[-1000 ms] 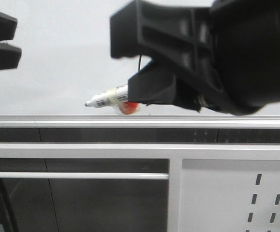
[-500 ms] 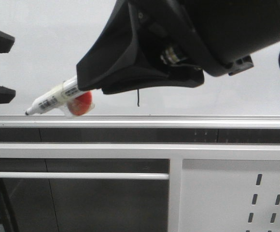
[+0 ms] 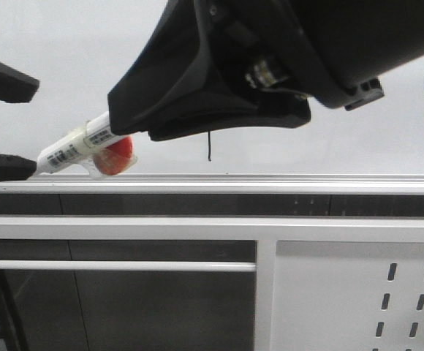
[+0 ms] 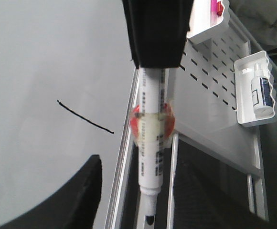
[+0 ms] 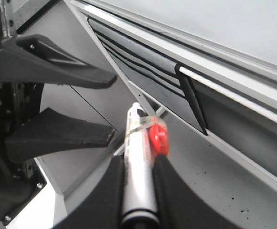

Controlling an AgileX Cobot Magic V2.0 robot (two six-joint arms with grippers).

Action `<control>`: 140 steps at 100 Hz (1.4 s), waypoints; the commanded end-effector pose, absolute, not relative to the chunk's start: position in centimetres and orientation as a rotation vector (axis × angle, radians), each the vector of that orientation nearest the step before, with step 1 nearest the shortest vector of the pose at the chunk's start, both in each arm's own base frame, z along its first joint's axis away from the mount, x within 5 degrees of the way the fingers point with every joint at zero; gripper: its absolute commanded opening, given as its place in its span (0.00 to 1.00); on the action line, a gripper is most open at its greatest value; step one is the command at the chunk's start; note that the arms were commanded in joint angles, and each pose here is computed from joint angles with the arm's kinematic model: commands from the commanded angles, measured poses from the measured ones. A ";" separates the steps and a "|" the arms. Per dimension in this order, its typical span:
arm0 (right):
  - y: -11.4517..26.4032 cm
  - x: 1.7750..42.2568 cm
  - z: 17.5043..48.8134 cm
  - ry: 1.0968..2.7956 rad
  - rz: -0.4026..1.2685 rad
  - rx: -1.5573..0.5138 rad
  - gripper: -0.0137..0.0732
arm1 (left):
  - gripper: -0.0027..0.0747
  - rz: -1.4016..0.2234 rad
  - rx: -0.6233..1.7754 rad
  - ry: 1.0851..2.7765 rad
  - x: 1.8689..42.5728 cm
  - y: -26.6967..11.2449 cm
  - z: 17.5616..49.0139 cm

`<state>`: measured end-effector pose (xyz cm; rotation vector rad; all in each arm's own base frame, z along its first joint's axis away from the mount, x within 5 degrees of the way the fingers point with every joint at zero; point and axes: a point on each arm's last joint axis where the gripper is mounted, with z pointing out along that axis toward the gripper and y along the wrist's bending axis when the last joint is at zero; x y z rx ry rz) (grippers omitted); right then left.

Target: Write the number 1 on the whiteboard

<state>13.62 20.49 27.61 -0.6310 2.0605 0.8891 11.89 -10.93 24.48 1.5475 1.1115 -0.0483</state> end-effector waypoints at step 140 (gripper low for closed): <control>20.5 15.0 31.2 1.916 0.879 -0.583 0.09 | 0.32 -0.108 1.500 1.092 13.9 -12.4 26.8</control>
